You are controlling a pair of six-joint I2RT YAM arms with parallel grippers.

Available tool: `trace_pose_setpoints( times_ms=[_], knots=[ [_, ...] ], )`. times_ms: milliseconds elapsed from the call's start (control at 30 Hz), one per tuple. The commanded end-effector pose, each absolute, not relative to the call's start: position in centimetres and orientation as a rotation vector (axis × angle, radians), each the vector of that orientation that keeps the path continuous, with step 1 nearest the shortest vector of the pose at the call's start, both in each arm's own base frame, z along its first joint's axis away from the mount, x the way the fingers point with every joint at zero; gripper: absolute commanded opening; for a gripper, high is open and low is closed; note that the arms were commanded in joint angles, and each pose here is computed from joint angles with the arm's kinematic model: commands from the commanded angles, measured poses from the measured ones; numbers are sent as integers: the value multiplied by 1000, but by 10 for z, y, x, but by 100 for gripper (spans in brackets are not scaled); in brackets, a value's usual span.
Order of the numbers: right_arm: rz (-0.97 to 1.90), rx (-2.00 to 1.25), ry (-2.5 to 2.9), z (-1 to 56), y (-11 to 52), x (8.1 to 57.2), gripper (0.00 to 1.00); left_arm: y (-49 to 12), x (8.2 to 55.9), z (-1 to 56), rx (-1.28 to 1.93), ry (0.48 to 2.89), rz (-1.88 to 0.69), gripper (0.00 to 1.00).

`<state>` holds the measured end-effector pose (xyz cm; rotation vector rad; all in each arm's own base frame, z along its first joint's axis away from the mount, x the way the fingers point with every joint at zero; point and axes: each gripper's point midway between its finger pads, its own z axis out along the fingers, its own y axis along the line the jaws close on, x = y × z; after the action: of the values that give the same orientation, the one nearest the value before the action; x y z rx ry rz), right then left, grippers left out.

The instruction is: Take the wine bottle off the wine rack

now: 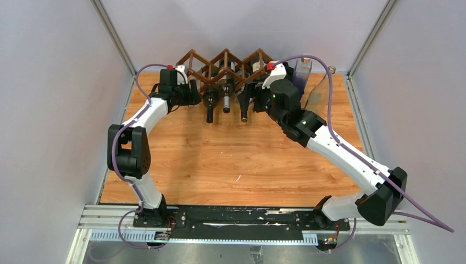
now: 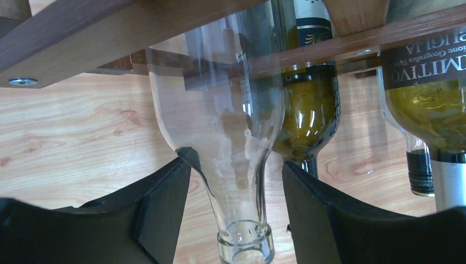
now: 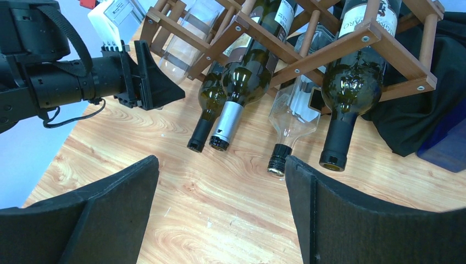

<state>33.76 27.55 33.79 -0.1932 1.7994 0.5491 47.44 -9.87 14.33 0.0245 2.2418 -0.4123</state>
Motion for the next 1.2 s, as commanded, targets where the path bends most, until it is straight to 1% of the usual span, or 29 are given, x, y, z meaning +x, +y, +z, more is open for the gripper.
trace_pose_setpoints(
  times_ms=[0,300,367,433,533,600,667,733,1000,1167],
  knots=[
    [583,-201,1783,340,282,331,88,-99,490,147,-1,2210,-435,68],
    [586,-204,1788,336,280,327,88,-99,497,145,-30,2211,-489,56],
    [587,-204,1792,334,279,326,88,-98,497,147,-28,2204,-496,50],
    [588,-206,1794,332,279,325,88,-99,496,147,-21,2202,-507,41],
    [588,-206,1798,330,278,324,88,-100,490,145,-6,2213,-521,22],
    [589,-206,1797,330,278,324,88,-100,484,145,7,2213,-523,13],
    [588,-208,1797,330,278,324,87,-99,477,146,15,2214,-518,4],
    [588,-209,1797,330,277,323,87,-97,469,149,16,2215,-511,0],
    [592,-220,1800,324,279,323,87,-85,421,158,58,2240,-459,0],
    [594,-258,1799,320,283,322,87,-66,388,168,171,2270,-320,0]
  ],
)
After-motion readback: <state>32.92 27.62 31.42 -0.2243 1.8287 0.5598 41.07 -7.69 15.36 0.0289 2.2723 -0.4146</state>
